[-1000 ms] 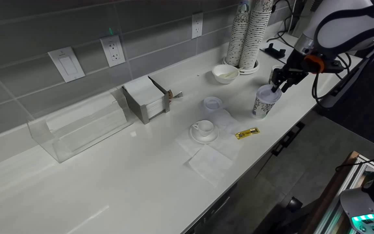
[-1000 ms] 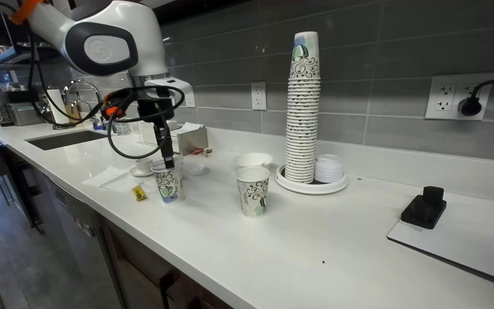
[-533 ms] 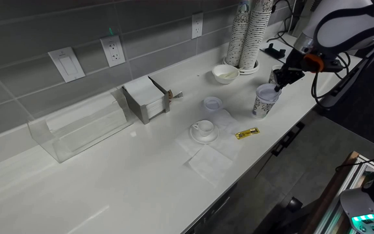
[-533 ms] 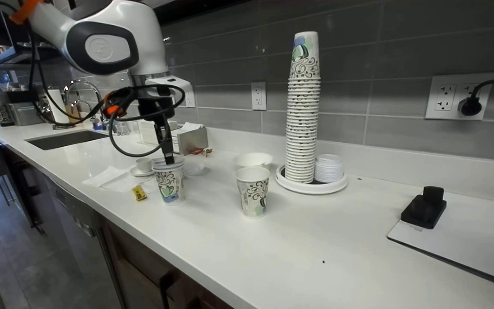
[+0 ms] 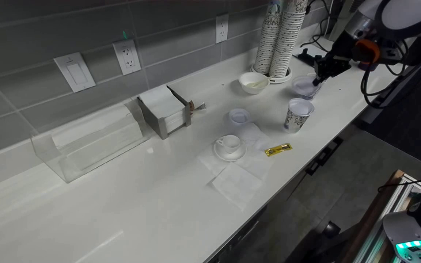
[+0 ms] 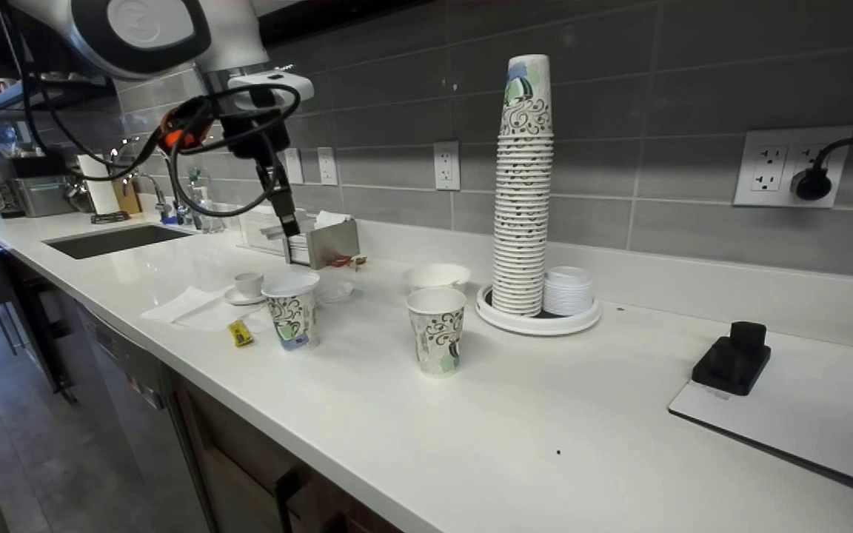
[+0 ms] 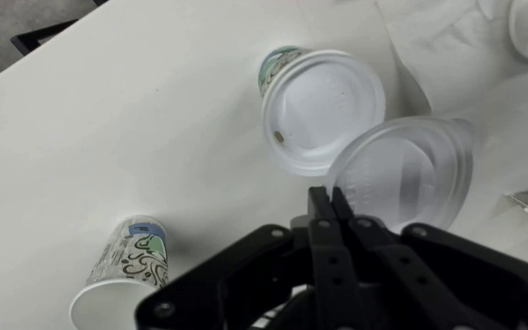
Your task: Stack the cup lids
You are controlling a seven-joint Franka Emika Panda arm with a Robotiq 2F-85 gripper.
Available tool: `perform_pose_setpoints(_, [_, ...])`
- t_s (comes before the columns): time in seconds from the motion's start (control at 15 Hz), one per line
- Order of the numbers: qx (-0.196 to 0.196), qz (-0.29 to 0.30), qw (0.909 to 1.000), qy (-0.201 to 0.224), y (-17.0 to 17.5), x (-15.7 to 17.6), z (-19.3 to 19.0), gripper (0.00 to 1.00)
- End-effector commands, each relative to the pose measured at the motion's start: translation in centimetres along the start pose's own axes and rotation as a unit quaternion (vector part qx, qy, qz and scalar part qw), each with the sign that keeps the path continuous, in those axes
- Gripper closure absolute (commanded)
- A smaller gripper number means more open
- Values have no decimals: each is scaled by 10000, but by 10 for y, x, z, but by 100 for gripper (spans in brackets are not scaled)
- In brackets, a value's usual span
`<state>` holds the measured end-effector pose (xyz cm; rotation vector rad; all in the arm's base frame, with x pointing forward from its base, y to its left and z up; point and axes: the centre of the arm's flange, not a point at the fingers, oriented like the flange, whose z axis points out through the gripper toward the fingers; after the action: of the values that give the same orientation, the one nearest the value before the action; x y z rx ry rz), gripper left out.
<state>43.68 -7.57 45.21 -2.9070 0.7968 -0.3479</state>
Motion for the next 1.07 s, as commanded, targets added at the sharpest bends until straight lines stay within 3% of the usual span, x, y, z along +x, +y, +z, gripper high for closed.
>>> perform_pose_setpoints(0.0, [267, 409, 9986, 178, -37, -12, -22, 99])
perform_pose_setpoints(0.53, [310, 177, 9980, -516, -162, -61, 32, 99])
perform_pose_setpoints(0.6, [312, 39, 9973, -669, -168, -64, 38, 99])
perform_pose_setpoints(0.67, [232, -14, 9988, -432, -148, -79, 24, 98])
perform_pose_setpoints(0.87, [199, -35, 9980, -603, -159, -74, 41, 99])
perform_pose_setpoints(1.0, [273, 758, 9961, -349, -171, -57, 65, 99])
